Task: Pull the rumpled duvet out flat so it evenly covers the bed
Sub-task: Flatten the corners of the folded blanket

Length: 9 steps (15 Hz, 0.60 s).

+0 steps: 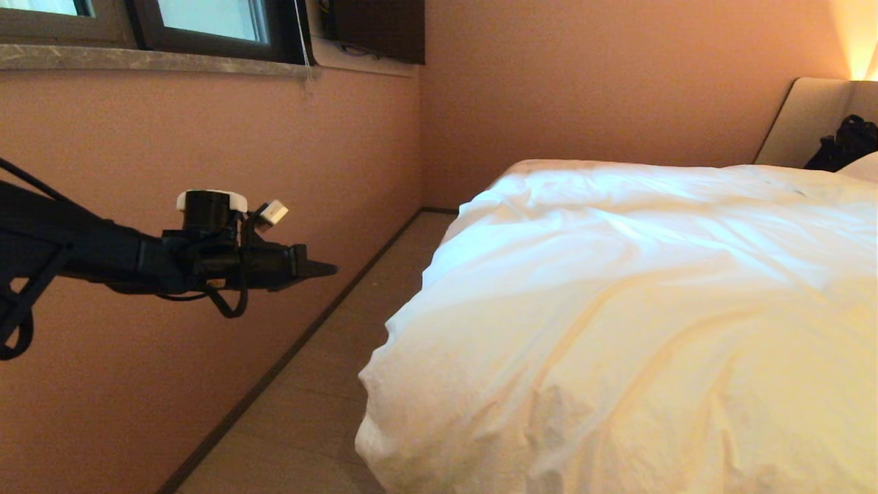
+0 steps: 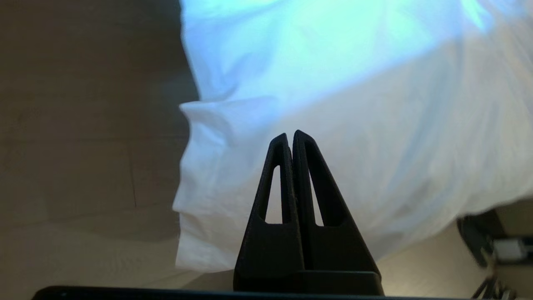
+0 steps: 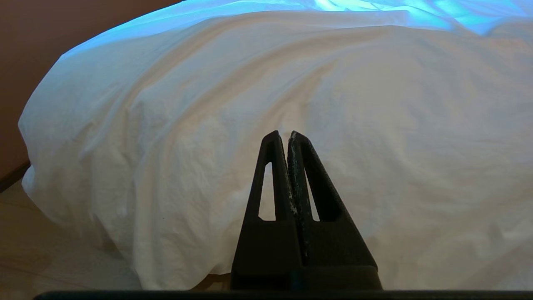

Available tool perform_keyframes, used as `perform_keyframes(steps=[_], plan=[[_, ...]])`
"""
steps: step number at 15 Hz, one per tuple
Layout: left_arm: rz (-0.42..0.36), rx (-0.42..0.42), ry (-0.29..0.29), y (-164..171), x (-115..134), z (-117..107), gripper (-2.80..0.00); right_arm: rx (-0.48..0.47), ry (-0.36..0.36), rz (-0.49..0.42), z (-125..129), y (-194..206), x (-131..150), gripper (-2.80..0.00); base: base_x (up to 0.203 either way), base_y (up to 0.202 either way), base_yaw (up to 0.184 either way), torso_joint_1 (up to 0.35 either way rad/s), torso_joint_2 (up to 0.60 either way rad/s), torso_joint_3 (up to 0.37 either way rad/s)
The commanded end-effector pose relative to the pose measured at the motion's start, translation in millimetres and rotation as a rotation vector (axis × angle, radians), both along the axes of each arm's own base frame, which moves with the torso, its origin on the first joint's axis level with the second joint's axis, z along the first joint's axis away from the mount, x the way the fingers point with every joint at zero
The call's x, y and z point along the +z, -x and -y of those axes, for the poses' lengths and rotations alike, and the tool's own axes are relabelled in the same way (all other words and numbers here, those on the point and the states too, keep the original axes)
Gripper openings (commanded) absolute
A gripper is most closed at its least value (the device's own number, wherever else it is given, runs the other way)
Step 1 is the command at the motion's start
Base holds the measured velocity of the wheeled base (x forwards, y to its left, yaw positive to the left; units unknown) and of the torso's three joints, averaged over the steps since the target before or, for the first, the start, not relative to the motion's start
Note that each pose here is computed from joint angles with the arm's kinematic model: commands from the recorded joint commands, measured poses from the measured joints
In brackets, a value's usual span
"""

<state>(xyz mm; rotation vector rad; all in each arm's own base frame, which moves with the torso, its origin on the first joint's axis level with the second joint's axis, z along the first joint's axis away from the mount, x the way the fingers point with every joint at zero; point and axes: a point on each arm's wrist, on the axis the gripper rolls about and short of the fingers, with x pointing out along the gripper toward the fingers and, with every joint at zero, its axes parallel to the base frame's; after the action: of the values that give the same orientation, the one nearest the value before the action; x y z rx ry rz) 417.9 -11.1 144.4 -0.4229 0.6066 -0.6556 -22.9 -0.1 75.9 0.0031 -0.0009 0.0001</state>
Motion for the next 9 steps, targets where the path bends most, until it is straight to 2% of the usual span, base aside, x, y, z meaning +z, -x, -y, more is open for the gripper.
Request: perform_keyframes(steps=[1,3,9], plan=[[-0.019,0.024,-0.010,-15,-2,7,-2.80,0.000,0.000,0.001,0,0,0,-2.80,0.000,0.000,0.000,0.000,0.00,0.000],[-0.029,0.052,-0.040,-23,-6,15,-2.80,0.001,0.000,0.001,0,0,0,-2.80,0.000,0.000,0.000,0.000,0.00,0.000],[-0.020,0.041,-0.103,-38,-25,42,-2.80,0.001,0.000,0.001,0,0,0,-2.80,0.000,0.000,0.000,0.000,0.00,0.000]])
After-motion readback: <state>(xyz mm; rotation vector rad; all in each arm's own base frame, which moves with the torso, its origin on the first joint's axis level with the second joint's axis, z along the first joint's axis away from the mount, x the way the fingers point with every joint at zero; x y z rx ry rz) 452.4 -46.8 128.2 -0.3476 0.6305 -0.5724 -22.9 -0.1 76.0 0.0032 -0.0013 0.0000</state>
